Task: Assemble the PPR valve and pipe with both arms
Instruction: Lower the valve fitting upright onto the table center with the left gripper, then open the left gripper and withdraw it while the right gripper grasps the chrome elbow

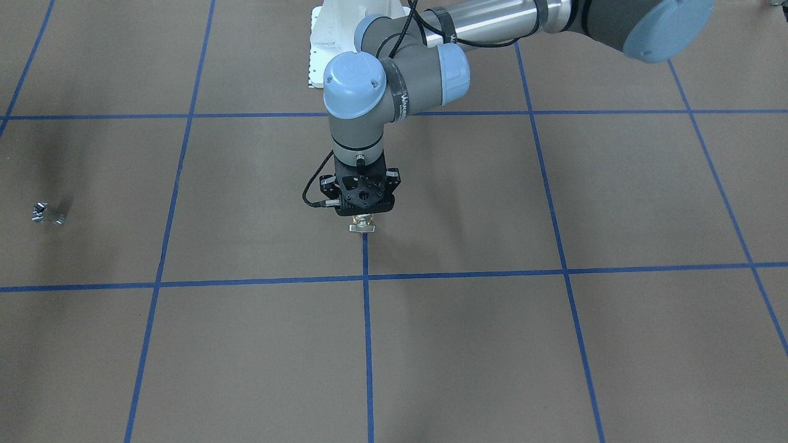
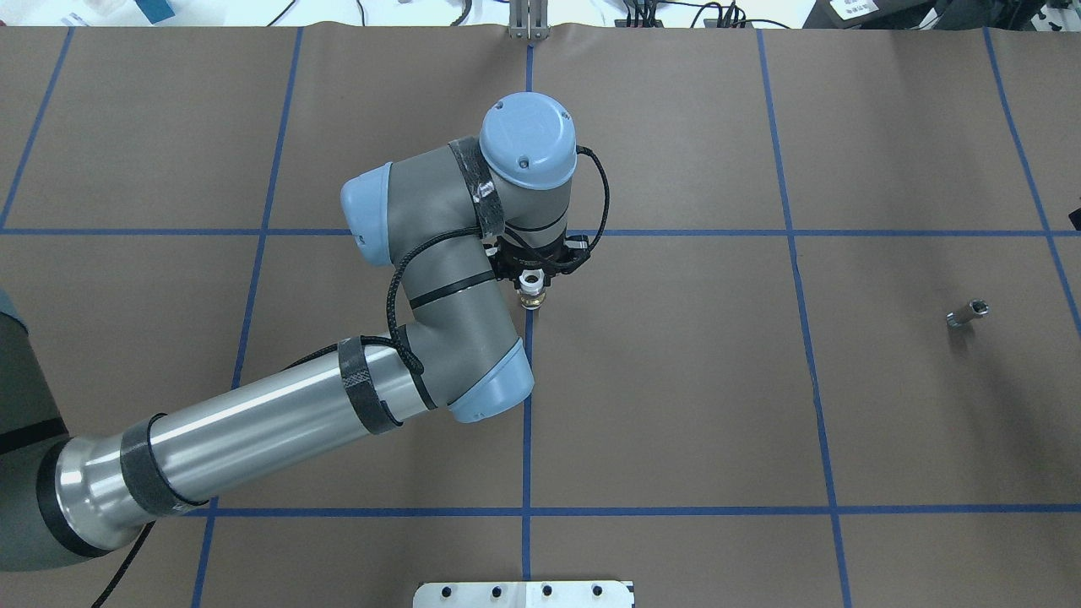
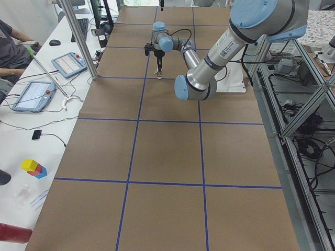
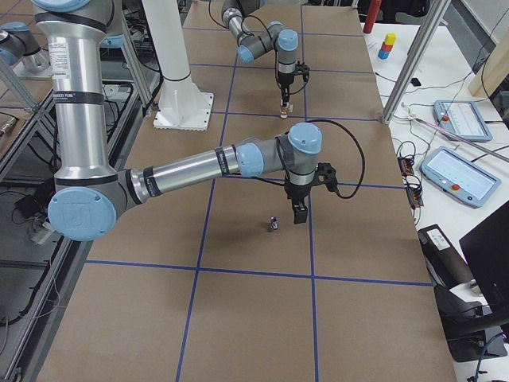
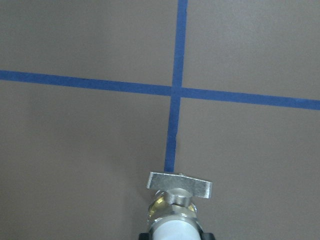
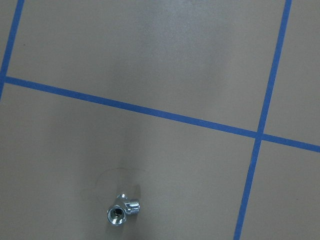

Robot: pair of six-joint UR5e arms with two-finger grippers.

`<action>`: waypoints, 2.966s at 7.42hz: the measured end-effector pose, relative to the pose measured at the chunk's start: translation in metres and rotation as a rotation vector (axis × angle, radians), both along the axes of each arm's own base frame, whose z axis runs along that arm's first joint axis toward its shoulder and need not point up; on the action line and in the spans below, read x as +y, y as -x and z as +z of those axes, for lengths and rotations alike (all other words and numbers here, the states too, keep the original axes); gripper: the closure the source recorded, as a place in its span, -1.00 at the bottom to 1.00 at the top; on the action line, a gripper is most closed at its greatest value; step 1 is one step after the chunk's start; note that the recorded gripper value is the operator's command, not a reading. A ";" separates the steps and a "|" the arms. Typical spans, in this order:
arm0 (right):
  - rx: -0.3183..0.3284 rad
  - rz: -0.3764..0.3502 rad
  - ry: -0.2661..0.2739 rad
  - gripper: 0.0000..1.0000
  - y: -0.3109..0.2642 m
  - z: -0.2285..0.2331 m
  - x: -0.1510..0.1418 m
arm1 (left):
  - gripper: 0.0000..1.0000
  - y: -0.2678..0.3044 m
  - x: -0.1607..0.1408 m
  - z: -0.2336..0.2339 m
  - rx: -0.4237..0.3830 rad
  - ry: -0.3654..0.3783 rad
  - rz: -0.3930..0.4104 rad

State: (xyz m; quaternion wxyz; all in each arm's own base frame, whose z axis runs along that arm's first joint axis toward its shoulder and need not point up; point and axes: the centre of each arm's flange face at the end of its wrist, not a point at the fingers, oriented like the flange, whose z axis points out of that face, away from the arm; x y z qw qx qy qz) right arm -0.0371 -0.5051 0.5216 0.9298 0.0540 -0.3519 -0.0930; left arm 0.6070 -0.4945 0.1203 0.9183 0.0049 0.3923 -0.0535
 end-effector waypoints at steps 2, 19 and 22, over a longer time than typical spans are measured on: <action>0.000 0.000 0.000 -1.00 0.000 0.000 0.000 | -0.17 0.001 -0.001 0.003 -0.005 -0.005 -0.007; -0.072 0.164 0.109 -0.54 0.137 0.081 0.050 | -0.53 0.151 0.039 0.058 0.098 -0.073 -0.074; -0.063 0.151 0.114 0.01 0.145 0.086 0.051 | -0.53 0.151 0.039 0.064 0.092 -0.069 -0.074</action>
